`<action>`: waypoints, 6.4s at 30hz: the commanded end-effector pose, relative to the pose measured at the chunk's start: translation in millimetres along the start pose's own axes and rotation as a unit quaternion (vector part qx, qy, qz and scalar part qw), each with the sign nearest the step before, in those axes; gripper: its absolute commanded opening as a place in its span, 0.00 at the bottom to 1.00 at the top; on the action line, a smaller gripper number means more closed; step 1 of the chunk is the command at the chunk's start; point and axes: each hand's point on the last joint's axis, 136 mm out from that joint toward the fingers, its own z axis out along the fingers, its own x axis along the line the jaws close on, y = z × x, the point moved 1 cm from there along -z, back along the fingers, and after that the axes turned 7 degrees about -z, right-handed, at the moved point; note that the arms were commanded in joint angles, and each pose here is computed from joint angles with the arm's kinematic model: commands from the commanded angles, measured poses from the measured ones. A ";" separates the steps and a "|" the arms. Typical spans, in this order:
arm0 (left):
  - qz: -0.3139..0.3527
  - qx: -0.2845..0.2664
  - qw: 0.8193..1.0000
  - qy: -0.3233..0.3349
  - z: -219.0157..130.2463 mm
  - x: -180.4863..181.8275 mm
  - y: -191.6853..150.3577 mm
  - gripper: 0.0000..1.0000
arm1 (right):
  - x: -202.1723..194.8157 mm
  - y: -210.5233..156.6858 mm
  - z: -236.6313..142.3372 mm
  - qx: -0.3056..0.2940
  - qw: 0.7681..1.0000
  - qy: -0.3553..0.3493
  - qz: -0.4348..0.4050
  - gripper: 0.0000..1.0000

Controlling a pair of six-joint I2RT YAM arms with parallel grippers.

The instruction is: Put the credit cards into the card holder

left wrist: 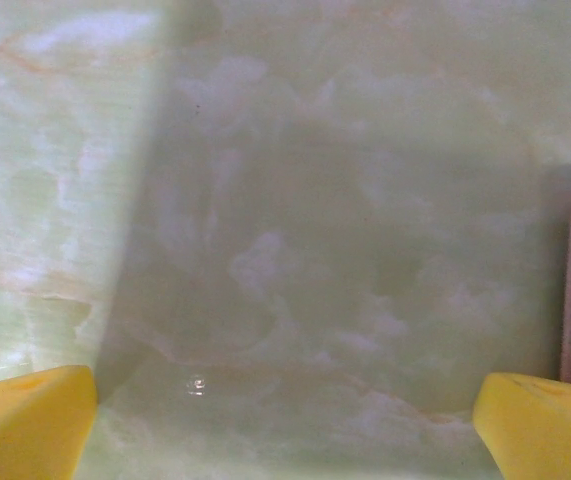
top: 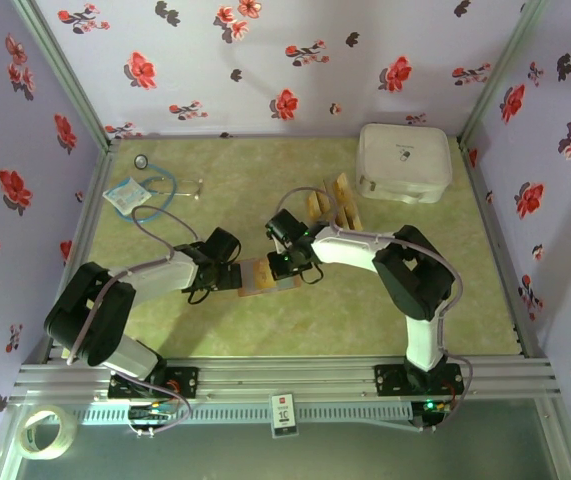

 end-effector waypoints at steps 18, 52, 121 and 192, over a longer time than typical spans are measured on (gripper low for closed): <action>0.003 -0.001 1.000 0.004 13.4 0.2 -1.5 1.00 | 1.8 15.5 -12.3 -0.016 1.000 0.008 0.006 0.00; 0.003 0.004 1.000 0.001 16.2 0.5 -5.8 1.00 | 42.5 10.7 13.4 0.003 0.999 0.035 -0.014 0.00; 0.009 0.018 1.000 0.024 14.7 8.7 5.6 1.00 | 52.5 15.1 18.0 -0.004 0.997 0.071 0.010 0.00; 0.004 -0.007 0.995 -0.104 -27.4 -97.0 -5.9 1.00 | -2.5 23.6 5.2 -0.012 0.986 0.146 0.080 0.00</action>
